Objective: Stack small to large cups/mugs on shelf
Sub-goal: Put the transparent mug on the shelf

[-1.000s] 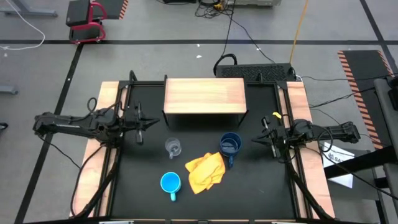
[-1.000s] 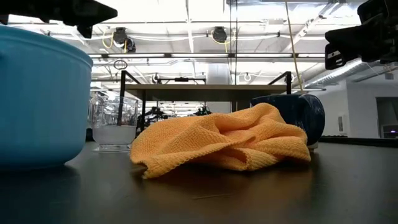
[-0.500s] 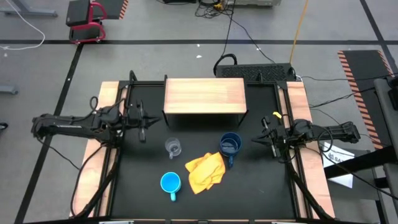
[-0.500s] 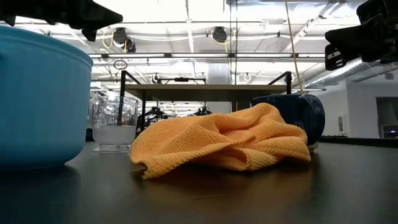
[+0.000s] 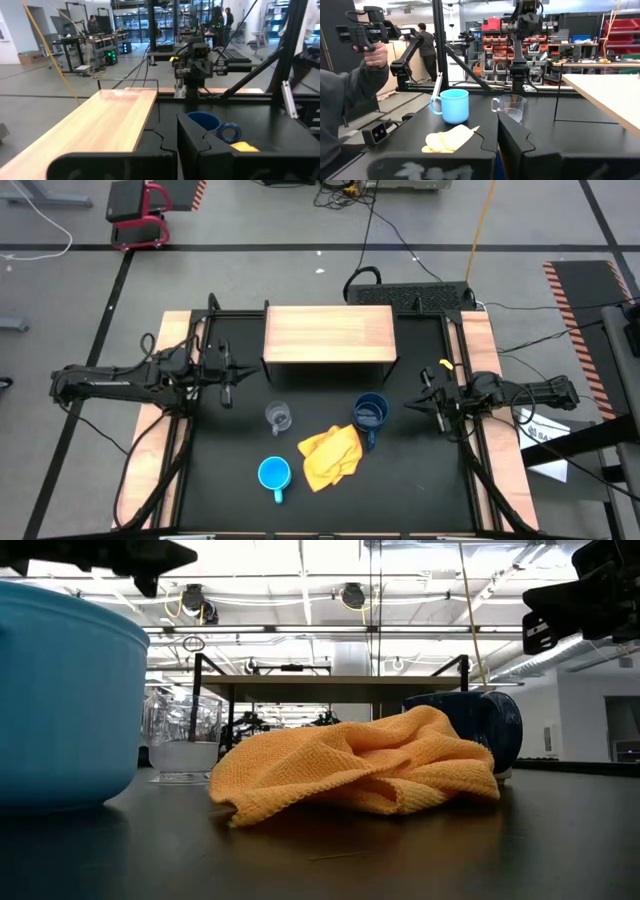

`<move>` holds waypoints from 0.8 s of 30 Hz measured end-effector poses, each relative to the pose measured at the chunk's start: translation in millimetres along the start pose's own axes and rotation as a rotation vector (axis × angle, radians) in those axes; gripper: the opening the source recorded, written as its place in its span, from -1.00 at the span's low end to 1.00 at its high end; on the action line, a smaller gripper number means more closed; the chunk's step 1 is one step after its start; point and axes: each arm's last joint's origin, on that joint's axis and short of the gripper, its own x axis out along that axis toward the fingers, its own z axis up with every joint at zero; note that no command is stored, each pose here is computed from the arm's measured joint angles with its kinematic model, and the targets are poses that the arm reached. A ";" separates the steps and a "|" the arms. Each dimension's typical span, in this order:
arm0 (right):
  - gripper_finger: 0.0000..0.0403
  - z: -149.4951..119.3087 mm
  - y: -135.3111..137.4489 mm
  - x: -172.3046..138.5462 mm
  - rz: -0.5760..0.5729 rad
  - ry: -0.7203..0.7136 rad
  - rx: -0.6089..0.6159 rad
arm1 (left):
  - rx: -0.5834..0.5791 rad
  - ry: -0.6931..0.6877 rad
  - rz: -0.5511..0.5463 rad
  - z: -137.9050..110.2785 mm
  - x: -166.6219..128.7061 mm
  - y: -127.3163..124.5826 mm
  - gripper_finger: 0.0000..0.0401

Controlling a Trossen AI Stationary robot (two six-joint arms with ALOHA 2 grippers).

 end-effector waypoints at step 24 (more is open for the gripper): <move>-1.00 -4.4 -0.3 -0.1 -0.004 0.046 0.022 | -0.058 0.684 -0.019 45.3 26.5 2.4 -1.00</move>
